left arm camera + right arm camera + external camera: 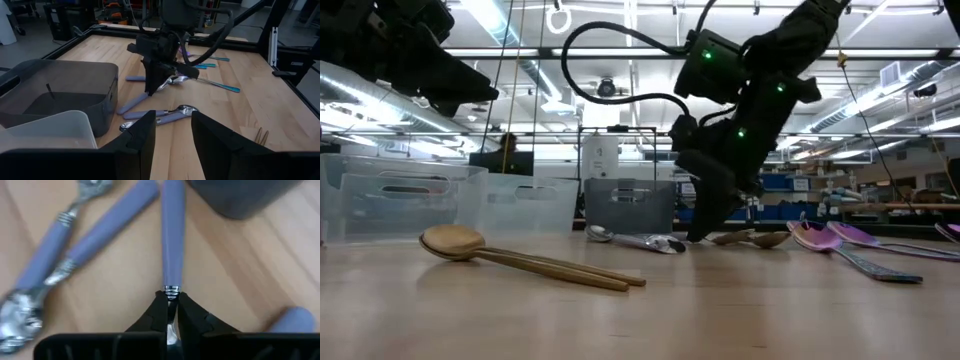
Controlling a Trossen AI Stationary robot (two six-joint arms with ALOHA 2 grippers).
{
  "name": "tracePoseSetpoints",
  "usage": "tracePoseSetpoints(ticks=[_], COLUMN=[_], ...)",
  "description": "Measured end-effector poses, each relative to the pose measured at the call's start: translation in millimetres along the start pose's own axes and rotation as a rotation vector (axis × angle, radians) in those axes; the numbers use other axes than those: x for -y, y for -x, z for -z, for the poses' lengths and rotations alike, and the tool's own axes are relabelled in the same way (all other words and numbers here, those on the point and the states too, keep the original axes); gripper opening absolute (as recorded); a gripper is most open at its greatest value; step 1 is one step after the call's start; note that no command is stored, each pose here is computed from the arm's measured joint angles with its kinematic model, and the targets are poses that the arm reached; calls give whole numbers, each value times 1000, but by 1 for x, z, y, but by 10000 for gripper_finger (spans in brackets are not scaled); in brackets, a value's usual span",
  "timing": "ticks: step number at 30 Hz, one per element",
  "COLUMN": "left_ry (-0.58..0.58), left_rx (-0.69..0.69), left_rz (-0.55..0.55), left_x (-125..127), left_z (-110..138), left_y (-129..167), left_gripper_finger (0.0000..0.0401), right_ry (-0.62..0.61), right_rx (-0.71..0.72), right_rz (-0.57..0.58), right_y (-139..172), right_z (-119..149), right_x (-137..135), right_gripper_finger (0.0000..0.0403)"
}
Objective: Sort silverware by color (type)
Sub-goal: Put the purple spoon into the black transparent bin
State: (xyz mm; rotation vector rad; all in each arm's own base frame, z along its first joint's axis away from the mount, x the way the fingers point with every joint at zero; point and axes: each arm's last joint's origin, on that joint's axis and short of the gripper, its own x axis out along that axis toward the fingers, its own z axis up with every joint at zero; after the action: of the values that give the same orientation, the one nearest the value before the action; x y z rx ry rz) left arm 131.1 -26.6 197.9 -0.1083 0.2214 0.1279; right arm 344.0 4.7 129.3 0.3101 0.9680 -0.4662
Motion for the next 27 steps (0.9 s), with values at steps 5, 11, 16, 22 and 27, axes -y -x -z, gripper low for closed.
tracePoseSetpoints(ticks=[5,11,16,22,27], left_ry=[1,1,1,2,10], left_rx=[0,0,0,0,5], left_rz=[0,0,0,0,1], left_x=[0,0,0,0,0], left_z=[0,0,0,0,0], left_y=[0,0,0,0,0], left_gripper_finger=[133,133,133,133,133], right_ry=[16,39,45,59,62], right_rx=[18,55,44,85,106], right_rz=[-90,-131,-121,-76,-24], right_y=[7,15,17,13,4], right_z=[-14,-26,-28,-24,-15], right_x=[-12,-21,-22,-30,-40], right_gripper_finger=[4,4,5,41,116])
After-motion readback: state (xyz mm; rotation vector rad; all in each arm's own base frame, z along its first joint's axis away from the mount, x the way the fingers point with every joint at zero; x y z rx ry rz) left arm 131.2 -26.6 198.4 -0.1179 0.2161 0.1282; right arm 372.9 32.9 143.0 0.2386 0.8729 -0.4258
